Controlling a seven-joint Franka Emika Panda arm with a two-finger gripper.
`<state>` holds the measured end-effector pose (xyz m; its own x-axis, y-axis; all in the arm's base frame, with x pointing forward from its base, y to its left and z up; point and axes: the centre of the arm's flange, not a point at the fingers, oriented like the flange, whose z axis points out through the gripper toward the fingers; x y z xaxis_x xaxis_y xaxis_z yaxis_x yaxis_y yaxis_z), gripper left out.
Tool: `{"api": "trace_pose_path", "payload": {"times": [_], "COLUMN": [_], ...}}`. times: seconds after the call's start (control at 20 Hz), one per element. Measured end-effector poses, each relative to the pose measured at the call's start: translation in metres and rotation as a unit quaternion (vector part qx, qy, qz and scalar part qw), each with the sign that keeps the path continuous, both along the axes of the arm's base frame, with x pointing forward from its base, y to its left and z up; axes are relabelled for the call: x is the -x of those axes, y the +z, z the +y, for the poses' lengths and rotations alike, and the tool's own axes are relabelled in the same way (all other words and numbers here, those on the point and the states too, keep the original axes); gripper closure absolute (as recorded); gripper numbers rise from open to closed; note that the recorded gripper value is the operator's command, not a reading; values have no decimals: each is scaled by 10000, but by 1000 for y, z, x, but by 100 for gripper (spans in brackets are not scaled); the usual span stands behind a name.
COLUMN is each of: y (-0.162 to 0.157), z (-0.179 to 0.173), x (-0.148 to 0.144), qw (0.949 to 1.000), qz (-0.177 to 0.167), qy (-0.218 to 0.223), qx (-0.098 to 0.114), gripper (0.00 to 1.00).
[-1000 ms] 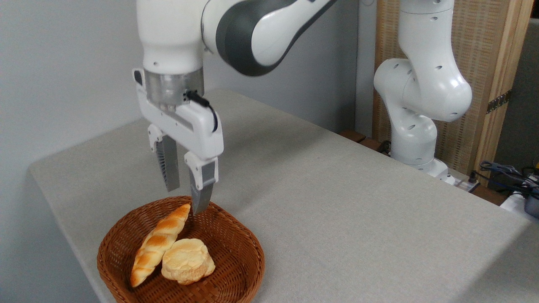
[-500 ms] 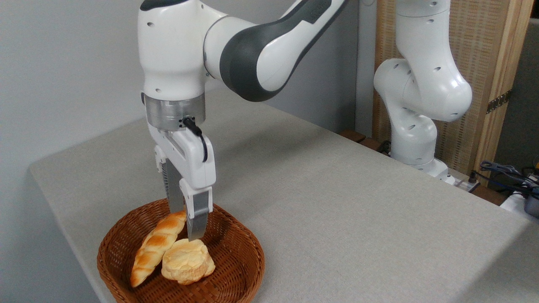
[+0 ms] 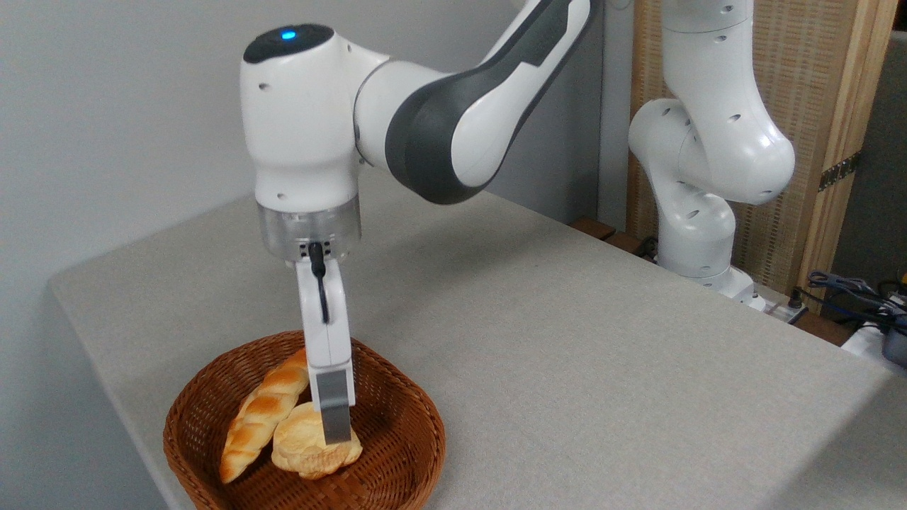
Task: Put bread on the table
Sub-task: 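Lower the open gripper into the basket over the round golden bun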
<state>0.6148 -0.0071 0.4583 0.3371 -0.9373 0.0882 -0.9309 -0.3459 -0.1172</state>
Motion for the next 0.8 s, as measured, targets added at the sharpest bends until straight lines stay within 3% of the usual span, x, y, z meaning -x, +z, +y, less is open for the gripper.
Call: {"api": "trace_pose_path", "payload": {"times": [0.65,0.7,0.8], "y": [-32,-34,-36], "z": [-5,-6,-8], "x": [-13,-13,-14], "qw": [9997,9997,9997], "qz": [-24,-15,-7], "qy": [-223,-233,-247], "qx": [-68,-68,-69], "gripper": [0,6,37]}}
